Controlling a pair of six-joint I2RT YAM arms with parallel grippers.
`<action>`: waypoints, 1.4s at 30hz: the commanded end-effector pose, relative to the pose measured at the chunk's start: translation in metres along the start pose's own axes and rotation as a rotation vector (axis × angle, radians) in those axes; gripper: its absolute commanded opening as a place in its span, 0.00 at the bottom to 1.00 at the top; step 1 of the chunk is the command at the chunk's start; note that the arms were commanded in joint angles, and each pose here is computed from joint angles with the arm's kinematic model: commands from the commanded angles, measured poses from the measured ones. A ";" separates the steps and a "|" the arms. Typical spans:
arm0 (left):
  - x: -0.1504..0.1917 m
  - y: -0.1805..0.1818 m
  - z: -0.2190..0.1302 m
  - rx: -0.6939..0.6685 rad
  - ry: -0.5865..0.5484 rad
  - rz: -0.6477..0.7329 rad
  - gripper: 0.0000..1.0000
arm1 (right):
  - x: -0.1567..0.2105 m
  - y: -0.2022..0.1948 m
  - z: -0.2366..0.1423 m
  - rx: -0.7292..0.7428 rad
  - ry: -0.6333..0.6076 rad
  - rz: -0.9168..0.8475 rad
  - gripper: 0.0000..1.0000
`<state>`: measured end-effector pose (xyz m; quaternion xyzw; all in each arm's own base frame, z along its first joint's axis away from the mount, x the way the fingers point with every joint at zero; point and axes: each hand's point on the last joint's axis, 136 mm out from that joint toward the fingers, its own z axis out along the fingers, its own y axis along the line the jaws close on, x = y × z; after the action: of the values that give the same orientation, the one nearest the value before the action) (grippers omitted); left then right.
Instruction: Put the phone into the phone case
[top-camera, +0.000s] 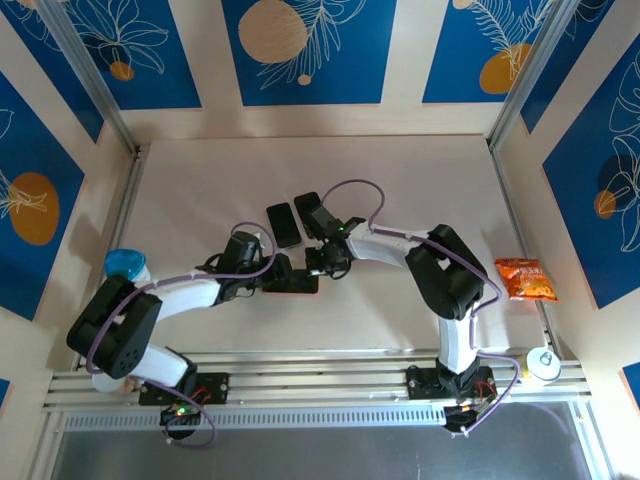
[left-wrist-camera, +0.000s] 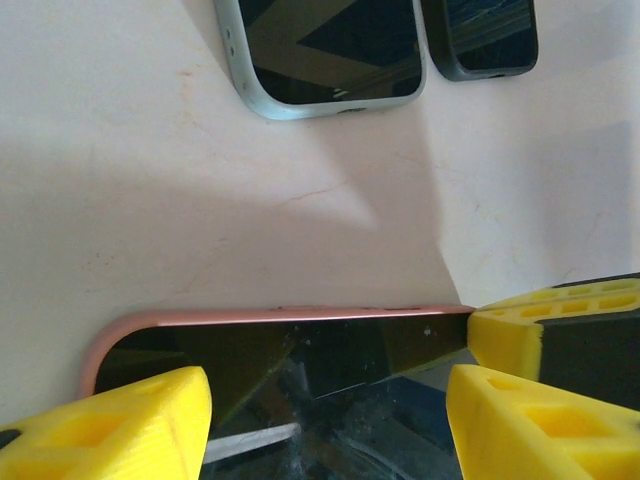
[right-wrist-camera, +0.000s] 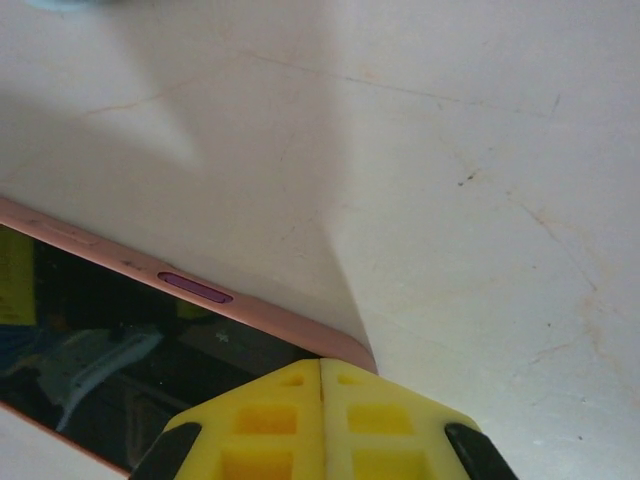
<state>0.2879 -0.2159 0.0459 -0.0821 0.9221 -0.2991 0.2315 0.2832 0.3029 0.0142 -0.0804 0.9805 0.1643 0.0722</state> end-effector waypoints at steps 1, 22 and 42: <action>0.029 -0.004 0.018 -0.030 0.096 0.048 0.65 | 0.104 -0.078 0.032 0.177 0.348 0.189 0.00; 0.011 -0.179 0.140 0.282 0.148 0.162 0.63 | 0.103 -0.124 -0.081 0.086 0.004 0.445 0.00; -0.103 -0.186 0.032 0.429 -0.098 0.086 0.63 | 0.084 -0.068 -0.043 -0.134 0.012 0.270 0.00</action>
<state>0.3987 -0.3723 0.1464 -0.0046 0.8407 -0.4646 0.2781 0.1849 0.1949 0.0133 0.0629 0.9772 0.2018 0.0179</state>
